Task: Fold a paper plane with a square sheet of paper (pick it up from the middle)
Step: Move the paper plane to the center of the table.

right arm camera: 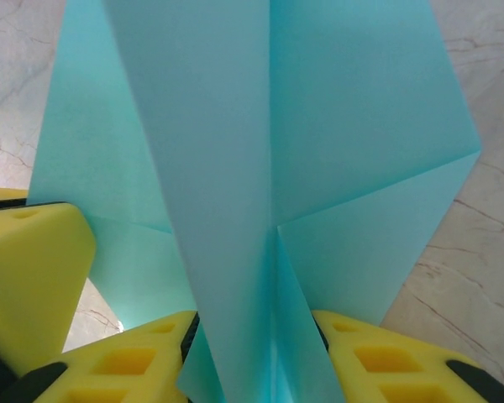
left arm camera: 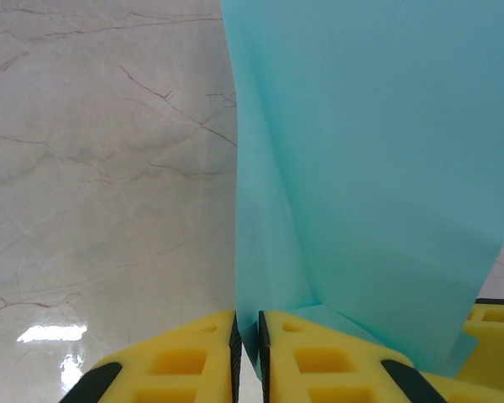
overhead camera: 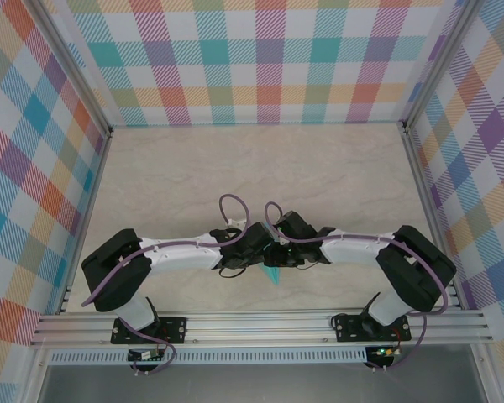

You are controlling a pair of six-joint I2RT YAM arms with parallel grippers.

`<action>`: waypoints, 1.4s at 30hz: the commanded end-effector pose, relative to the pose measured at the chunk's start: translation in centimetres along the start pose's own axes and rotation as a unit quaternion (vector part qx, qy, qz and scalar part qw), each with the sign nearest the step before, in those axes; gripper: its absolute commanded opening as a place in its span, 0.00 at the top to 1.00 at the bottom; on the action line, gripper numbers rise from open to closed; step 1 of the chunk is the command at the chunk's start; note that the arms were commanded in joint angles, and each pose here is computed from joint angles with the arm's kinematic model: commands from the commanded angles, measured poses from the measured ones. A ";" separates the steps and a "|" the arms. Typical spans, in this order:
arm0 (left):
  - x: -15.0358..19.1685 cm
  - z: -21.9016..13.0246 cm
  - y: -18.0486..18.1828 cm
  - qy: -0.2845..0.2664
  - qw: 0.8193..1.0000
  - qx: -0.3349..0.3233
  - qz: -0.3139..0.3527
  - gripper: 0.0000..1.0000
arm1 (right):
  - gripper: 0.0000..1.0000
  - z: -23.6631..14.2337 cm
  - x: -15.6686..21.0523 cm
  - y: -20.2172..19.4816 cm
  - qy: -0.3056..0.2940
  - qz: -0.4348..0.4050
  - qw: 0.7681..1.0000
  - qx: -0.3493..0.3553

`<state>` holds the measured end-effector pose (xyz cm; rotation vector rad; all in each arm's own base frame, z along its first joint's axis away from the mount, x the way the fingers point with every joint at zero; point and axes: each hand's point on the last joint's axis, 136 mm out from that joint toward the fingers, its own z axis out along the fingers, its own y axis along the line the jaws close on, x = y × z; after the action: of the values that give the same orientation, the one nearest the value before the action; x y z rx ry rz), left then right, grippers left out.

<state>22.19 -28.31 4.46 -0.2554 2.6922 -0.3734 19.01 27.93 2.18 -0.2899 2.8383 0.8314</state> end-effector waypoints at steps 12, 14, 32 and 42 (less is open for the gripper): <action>-0.6 -1.1 0.6 -0.013 1.000 0.010 -0.022 0.82 | 0.83 0.1 -0.1 0.3 0.007 -0.025 0.998 0.052; -0.7 -1.5 0.8 -0.017 1.000 0.011 -0.023 0.82 | 0.85 -0.3 -0.3 0.2 0.004 -0.029 0.997 0.069; -1.6 -5.0 6.0 -0.076 0.995 0.009 -0.059 0.78 | 0.90 -1.4 -4.5 -2.2 0.020 -0.038 0.961 0.274; -1.5 -5.8 8.5 -0.087 0.993 0.023 -0.079 0.75 | 0.86 0.8 -5.5 -2.0 0.041 -0.021 0.956 0.290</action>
<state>19.99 -19.98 7.79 -0.4367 2.5130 -0.4719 25.24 27.68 2.10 -0.3044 2.9410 0.0005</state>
